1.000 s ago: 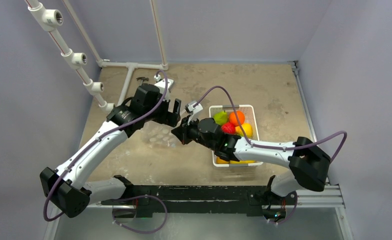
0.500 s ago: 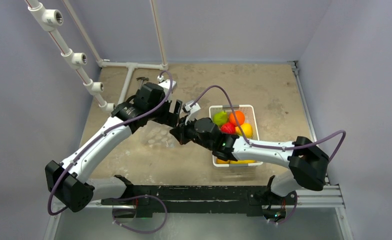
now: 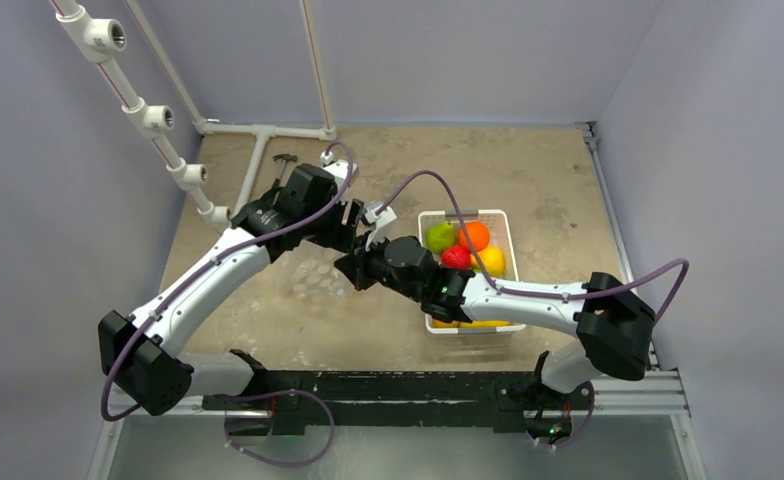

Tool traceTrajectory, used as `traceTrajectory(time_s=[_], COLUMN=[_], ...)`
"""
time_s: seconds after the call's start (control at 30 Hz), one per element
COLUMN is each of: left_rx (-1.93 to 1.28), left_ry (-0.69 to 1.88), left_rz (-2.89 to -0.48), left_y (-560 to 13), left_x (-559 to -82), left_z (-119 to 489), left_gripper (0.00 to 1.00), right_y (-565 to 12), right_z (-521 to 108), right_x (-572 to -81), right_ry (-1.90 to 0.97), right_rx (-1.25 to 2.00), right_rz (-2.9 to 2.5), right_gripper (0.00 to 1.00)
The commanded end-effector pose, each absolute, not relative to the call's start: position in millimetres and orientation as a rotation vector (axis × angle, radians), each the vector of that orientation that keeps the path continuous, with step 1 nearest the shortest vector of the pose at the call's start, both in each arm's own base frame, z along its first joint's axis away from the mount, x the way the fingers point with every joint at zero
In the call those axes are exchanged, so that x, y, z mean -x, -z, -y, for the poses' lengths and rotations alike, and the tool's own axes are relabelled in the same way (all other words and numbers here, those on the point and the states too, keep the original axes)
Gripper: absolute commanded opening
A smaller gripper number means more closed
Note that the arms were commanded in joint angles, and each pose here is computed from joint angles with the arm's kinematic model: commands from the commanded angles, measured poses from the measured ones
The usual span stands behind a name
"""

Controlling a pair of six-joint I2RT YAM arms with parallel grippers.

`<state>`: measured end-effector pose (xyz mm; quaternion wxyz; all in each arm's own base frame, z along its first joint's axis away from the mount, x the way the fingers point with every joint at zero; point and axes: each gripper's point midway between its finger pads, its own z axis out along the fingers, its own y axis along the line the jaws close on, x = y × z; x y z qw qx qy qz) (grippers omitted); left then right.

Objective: Place the food in the zip-top bag and seal the zipper
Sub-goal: Open the zipper of the food storage bag at the center of the board.

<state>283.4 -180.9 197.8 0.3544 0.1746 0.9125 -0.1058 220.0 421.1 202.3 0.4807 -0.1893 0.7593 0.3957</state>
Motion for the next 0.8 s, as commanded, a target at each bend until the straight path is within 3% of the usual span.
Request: traceTrajectory(time_s=[0.0, 0.13, 0.43, 0.6, 0.77], left_rx=[-0.454, -0.461, -0.47, -0.463, -0.442], left_ry=[0.251, 0.255, 0.264, 0.265, 0.265], left_rz=[-2.326, -2.333, -2.325, -2.309, -2.284], left_y=[-214, -214, -220, -223, -231], left_x=[-287, -285, -281, -281, -282], left_z=[179, 179, 178, 177, 175], left_gripper=[0.66, 0.5, 0.0, 0.0, 0.0], right_y=[-238, -234, -233, -237, -247], right_z=[-427, -426, -426, -424, -420], right_x=[-230, -231, -235, -235, -232], right_ry=[-0.986, -0.977, -0.965, -0.968, -0.983], right_rx=[0.392, 0.375, 0.34, 0.33, 0.32], right_rz=[-1.767, -1.781, -1.8, -1.8, -1.791], right_gripper=[0.0, 0.0, 0.0, 0.01, 0.27])
